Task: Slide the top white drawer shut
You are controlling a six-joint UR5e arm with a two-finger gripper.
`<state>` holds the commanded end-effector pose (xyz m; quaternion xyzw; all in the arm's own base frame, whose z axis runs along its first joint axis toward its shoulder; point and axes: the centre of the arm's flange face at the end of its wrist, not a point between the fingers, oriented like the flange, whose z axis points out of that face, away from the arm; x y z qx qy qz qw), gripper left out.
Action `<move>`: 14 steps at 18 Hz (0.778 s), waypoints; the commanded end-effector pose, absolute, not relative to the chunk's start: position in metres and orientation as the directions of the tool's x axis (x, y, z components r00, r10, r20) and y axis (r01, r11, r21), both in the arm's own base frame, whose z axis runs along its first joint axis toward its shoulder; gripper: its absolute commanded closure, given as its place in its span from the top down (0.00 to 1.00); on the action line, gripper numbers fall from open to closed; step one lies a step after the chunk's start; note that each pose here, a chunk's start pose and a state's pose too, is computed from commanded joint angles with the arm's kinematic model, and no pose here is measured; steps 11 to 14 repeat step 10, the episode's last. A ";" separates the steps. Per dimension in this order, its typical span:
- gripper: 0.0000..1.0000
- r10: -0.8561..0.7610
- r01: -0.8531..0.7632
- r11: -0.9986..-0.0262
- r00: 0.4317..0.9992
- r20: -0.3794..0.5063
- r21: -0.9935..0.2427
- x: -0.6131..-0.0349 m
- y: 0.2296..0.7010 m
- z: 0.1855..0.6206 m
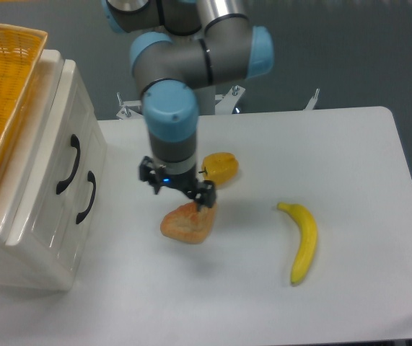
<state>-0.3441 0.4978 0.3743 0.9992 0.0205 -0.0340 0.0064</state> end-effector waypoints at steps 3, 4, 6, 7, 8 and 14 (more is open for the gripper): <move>1.00 -0.012 -0.011 -1.000 0.998 -0.057 0.021 -0.369 0.474 0.375; 1.00 -0.032 -0.031 -0.999 0.998 -0.050 0.024 -0.379 0.465 0.373; 1.00 -0.067 -0.066 -0.997 0.996 -0.053 0.028 -0.395 0.449 0.376; 1.00 -0.078 -0.076 -0.997 0.995 -0.055 0.032 -0.402 0.440 0.377; 1.00 -0.083 -0.081 -0.996 0.995 -0.058 0.034 -0.408 0.433 0.379; 1.00 -0.060 -0.058 -0.998 0.996 -0.061 0.024 -0.420 0.417 0.384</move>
